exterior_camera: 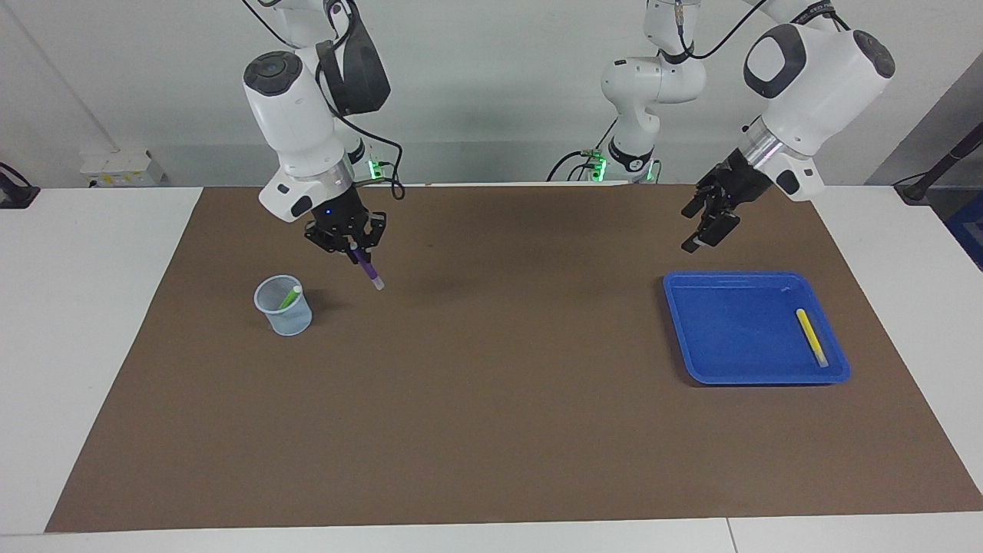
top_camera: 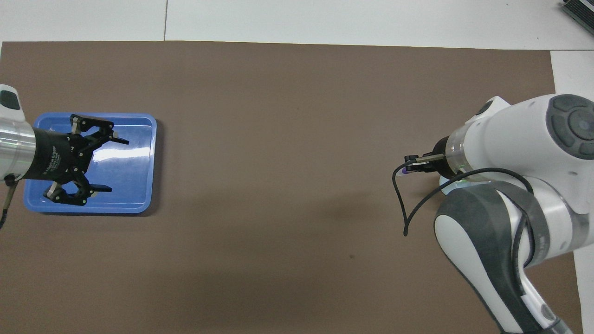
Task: Transfer and insert pens with both arms
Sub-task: 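Insert the purple pen into the white cup while the left gripper reaches the yellow pen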
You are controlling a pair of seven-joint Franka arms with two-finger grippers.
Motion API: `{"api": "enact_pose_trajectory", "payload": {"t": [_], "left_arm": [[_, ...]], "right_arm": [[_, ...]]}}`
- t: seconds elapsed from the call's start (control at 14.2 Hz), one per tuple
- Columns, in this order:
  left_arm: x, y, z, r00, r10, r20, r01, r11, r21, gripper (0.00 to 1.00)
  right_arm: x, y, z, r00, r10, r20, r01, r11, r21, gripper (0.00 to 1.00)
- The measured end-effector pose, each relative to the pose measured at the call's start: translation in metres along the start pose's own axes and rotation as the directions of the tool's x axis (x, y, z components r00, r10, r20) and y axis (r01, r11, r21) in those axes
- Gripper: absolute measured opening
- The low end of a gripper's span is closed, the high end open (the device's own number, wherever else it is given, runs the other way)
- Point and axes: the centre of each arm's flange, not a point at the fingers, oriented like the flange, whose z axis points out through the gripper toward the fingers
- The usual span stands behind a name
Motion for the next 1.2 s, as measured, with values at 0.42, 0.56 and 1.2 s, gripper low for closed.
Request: {"api": "enact_pose_trajectory", "payload": {"t": [0.42,0.56,1.2], "left_arm": [[0.031,-0.015,-0.013,0.997,0.045,-0.058,-0.044,0.999,0.014,1.00],[0.032,-0.016,-0.013,0.997,0.043,-0.059,-0.042,0.999,0.013,1.00],[0.038,-0.019,-0.017,0.951,0.293,-0.102,-0.287,0.956,0.069,1.00]], "right_arm": [[0.005,0.065,-0.004,0.996,-0.084,0.004,0.084,0.991,-0.102,0.19],[0.004,0.082,-0.005,0.995,-0.099,0.010,0.100,0.988,-0.119,0.19],[-0.018,0.119,0.025,0.992,-0.128,0.013,0.129,0.982,-0.135,0.19]]}}
